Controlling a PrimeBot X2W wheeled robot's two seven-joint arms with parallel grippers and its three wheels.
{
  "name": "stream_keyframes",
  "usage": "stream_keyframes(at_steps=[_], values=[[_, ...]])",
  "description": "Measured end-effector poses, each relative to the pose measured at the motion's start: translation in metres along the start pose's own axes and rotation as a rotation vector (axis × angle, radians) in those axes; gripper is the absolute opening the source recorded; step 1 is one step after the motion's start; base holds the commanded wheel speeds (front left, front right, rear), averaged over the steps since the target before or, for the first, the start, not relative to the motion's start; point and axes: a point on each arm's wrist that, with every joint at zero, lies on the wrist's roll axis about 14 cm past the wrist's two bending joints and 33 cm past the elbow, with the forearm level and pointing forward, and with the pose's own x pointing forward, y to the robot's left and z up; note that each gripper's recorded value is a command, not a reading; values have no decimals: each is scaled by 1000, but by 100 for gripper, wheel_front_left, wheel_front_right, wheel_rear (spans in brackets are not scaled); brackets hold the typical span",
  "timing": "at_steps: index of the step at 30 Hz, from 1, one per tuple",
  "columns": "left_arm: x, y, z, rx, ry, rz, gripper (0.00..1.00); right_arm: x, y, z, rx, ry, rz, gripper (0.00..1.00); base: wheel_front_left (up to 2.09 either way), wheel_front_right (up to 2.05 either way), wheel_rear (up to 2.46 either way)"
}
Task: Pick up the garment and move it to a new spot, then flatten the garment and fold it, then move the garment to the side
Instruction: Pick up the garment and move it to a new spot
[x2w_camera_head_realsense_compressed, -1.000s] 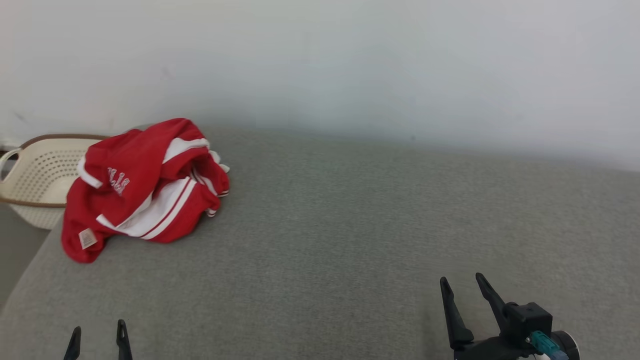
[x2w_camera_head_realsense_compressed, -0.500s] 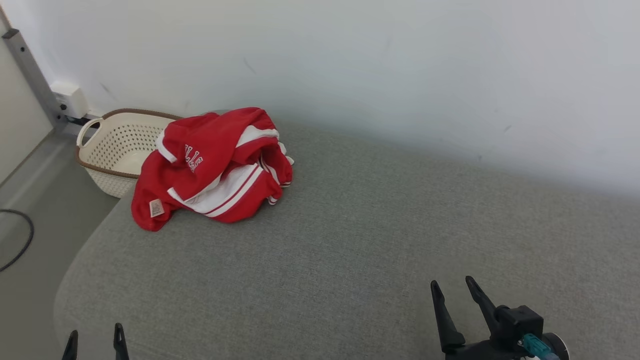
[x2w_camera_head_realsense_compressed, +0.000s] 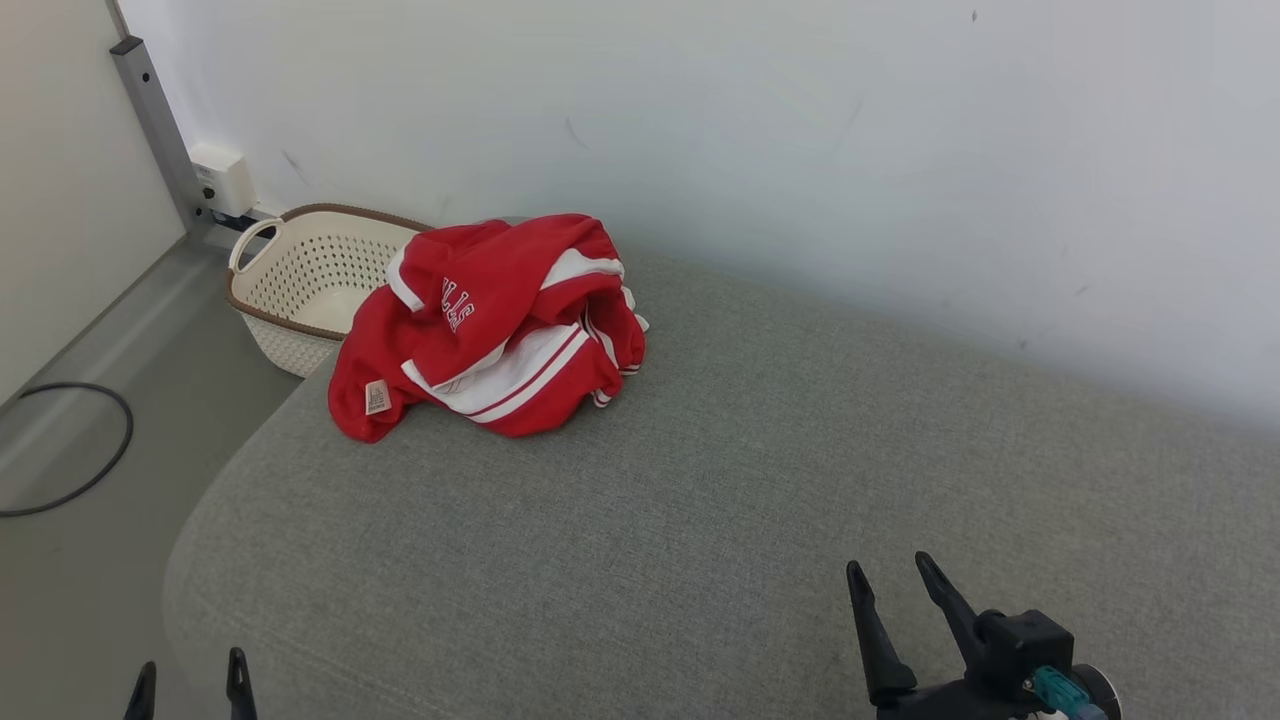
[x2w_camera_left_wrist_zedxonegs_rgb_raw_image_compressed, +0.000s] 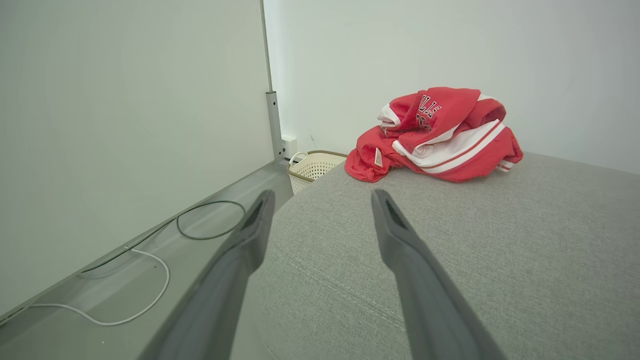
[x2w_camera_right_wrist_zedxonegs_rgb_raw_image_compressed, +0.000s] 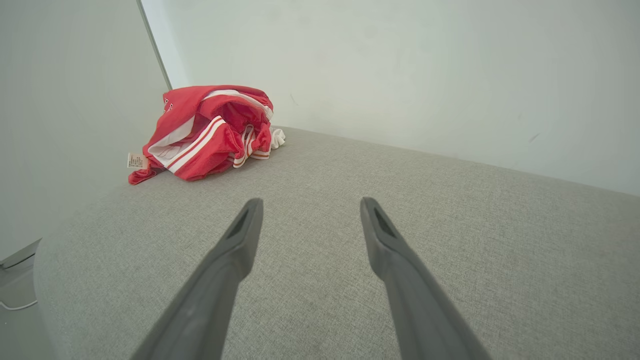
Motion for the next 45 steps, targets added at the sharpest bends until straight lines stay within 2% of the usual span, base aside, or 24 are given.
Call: stream_keyframes(at_steps=[11, 18, 22, 32, 38, 45], values=[[24, -25, 18, -92, -54, -72, 100, -5, -11, -1, 21, -2, -39, 100, 0, 0, 0], [73, -71, 77, -107, -191, -258, 100, -9, -27, 1, 44, -12, -87, 100, 0, 0, 0], [97, -91, 106, -98, -257, -325, 100, -13, -37, 1, 49, -15, -117, 100, 0, 0, 0], [155, -156, 146, -113, -320, -464, 100, -17, -87, 4, 37, -39, -224, 100, 0, 0, 0], [194, -188, 153, -93, -315, -509, 100, -27, -118, -1, 37, -36, -303, 100, 0, 0, 0], [235, -228, 121, -73, -189, -553, 100, -46, -148, -11, 29, -15, -391, 100, 0, 0, 0]])
